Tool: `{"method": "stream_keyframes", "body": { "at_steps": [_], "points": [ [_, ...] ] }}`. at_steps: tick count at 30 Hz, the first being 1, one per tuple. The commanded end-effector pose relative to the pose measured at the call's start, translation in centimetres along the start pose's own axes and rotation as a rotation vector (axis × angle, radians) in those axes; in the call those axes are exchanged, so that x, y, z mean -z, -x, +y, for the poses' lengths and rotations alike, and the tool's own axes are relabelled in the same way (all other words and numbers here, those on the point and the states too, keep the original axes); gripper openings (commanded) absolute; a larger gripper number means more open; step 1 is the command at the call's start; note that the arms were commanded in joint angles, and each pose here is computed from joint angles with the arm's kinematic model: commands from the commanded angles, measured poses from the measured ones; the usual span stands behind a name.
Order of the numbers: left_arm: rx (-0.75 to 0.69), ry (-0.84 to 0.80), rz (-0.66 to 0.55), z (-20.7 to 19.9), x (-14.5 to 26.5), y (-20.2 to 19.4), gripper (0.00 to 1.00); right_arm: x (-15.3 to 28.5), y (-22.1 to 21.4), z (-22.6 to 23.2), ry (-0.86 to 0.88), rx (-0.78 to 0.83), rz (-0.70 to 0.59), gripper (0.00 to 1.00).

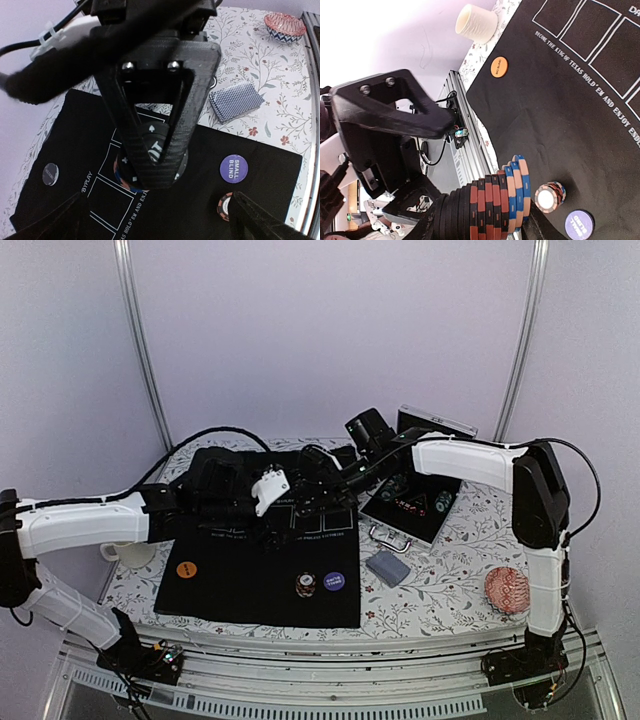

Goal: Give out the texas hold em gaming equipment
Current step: Place the poker chips pile on the poker table mat.

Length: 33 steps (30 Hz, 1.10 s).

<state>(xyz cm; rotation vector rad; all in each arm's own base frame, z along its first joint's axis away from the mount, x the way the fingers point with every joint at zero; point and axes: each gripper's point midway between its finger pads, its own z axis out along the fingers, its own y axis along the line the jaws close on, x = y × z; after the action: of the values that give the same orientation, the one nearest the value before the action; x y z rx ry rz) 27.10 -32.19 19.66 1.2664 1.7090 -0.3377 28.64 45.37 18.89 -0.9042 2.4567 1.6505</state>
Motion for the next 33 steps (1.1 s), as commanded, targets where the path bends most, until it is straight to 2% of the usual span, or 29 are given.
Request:
{"method": "stream_keyframes", "body": {
  "at_steps": [1,7,15,23,27,33],
  "points": [
    [0.048,0.039,0.009,0.6,0.3,-1.1,0.98,-1.3,0.7,0.7,0.039,0.044,-0.010,0.02],
    [0.170,0.052,0.036,1.6,1.3,-2.9,0.98,-2.8,1.3,-0.8,0.030,0.032,-0.013,0.02],
    [0.374,0.059,0.192,3.0,1.2,-8.2,0.98,-7.1,1.6,-5.2,0.030,-0.065,0.025,0.02],
    [0.421,0.047,0.284,3.1,0.4,-11.0,0.97,-10.1,1.1,-9.0,0.012,-0.137,0.067,0.02],
    [0.452,0.041,0.339,3.3,-0.4,-12.4,0.96,-10.6,0.2,-10.7,-0.035,-0.169,0.085,0.02],
    [0.424,0.028,0.376,3.0,-1.1,-13.3,0.92,-10.5,-0.7,-12.0,-0.059,-0.185,0.101,0.06]
  ]
}}
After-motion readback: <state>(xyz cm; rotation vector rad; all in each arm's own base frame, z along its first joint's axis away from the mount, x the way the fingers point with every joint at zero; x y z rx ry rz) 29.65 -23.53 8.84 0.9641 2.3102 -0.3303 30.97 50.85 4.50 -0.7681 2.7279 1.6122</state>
